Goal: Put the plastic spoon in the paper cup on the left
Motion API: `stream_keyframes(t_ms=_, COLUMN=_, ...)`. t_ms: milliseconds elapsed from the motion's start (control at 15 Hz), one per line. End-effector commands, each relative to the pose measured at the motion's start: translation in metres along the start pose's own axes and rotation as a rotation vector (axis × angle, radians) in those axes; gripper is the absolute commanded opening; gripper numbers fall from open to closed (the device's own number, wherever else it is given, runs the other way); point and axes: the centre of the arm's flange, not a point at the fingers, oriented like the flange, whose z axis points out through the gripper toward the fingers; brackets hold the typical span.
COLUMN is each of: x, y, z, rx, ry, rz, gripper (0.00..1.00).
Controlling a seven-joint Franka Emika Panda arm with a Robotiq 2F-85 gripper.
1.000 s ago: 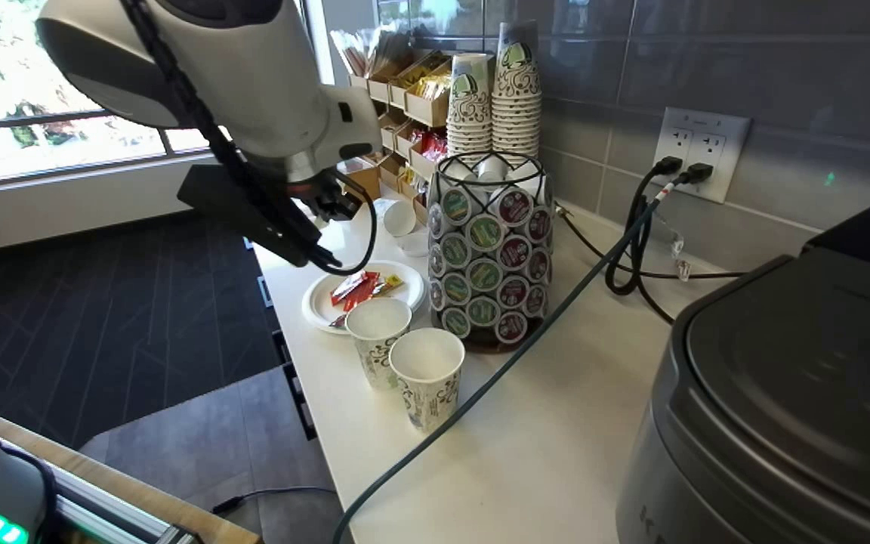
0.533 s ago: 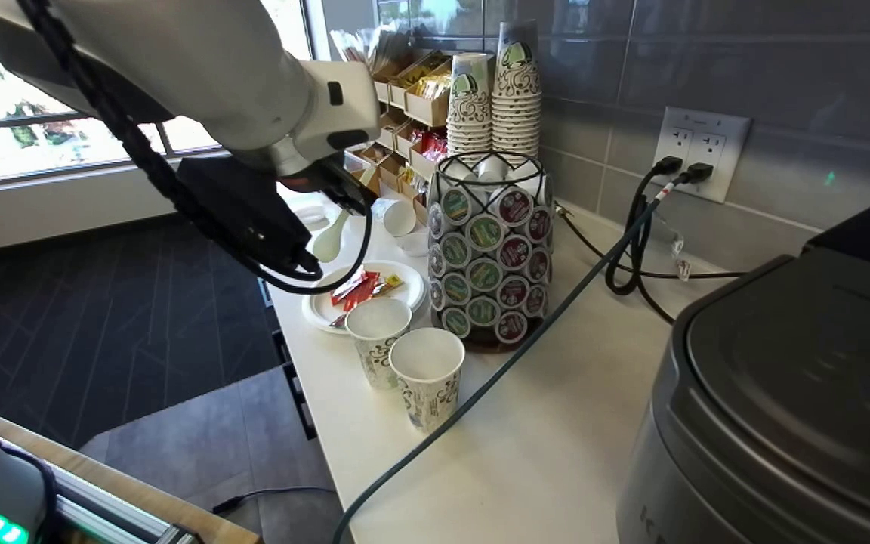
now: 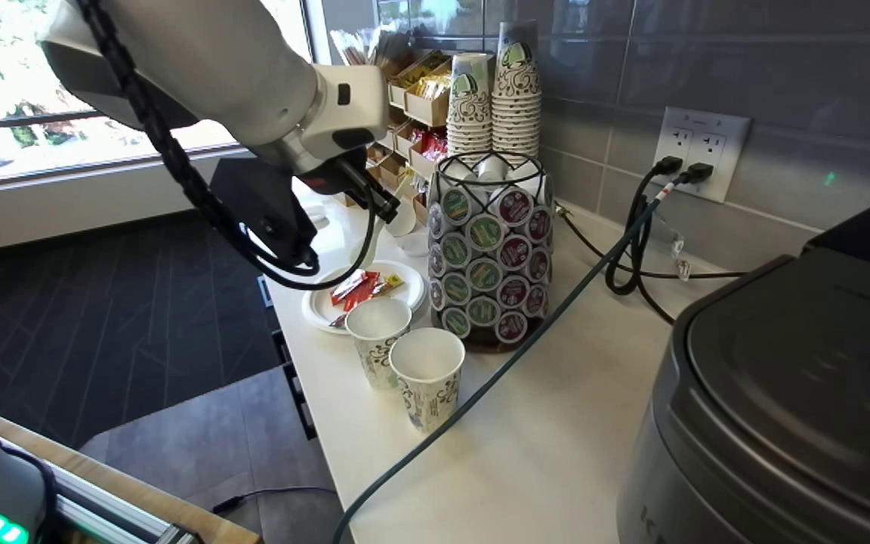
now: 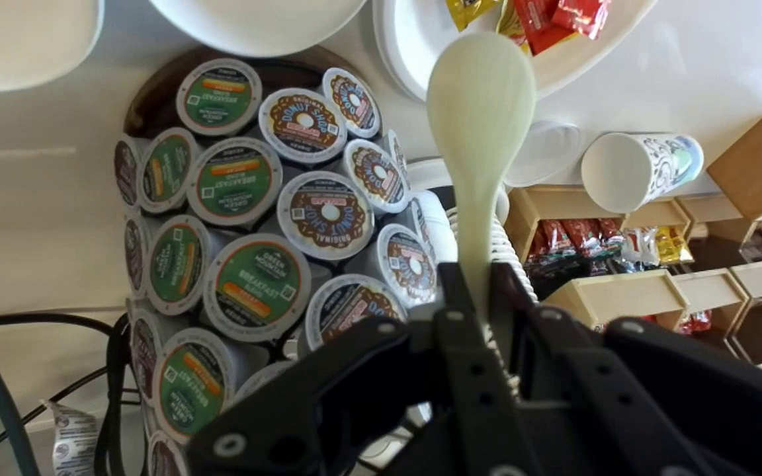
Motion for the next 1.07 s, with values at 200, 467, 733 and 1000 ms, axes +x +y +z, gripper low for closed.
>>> stream_keyframes(t_ms=200, x=-0.008, y=0.022, z=0.031, rx=-0.047, ry=-0.033, rz=0.068, gripper=0.06)
stream_keyframes(t_ms=467, x=-0.016, y=0.039, z=0.024, rx=-0.103, ry=-0.003, rz=0.117, gripper=0.06)
stream_keyframes(t_ms=733, x=-0.02, y=0.047, z=0.025, rx=-0.138, ry=0.009, rz=0.15, gripper=0.06)
stream_keyframes(t_ms=1000, x=-0.027, y=0.052, z=0.028, rx=-0.166, ry=-0.02, rz=0.16, gripper=0.06)
